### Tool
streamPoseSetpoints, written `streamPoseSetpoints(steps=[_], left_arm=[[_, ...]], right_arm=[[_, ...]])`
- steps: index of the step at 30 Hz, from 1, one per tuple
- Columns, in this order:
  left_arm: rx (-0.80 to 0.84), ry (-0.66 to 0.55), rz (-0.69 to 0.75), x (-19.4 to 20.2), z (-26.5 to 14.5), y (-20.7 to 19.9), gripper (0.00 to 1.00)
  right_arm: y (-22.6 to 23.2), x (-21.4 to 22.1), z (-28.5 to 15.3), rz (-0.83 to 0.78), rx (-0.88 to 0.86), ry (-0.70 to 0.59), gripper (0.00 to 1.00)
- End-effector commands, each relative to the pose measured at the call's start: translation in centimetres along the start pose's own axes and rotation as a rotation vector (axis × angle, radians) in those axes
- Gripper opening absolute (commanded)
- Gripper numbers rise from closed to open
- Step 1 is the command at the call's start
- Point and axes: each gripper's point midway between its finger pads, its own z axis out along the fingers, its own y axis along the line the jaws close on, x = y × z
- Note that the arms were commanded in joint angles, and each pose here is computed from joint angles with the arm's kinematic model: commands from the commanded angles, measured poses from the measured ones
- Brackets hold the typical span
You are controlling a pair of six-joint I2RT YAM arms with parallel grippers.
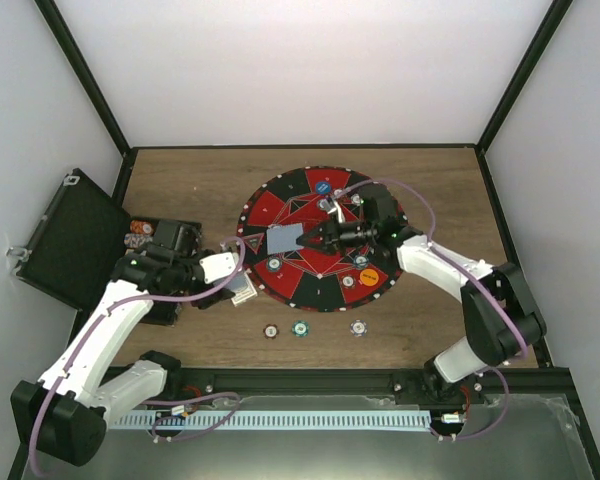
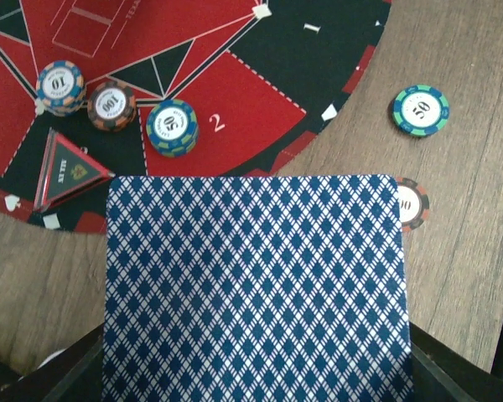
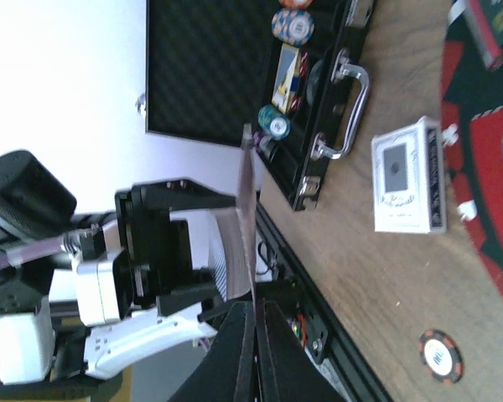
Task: Distribute texas hold em gaming equipment
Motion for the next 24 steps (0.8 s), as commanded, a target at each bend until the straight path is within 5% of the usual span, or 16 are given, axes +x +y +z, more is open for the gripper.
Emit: streamPoseSetpoints(steps=[1,10,17,24], left_arm=[[0.016,0.003,-0.011,0.9,-0.4,-0.4,0.04],[0.011,-0.024,-0.042,0.5,-2.1,-1.5,0.04],[0.011,-0.029,-0.055,0.5,-2.5,-1.7,0.04],[0.014,-0.032,-0.054,0.1,-2.7,-1.6,0.04]], right_arm=[[-0.2,-2.8,-0.6,-0.055,0.030,-0.006,0.01],[-4.2,-10.7,4.8,-0.067,0.129,0.015,0.01],[-6.3,-12.3,11.5,-0.087,0.224,0.082,0.01],[-10.1,-13.1,13.8,-0.056,0.330,0.086,0.01]])
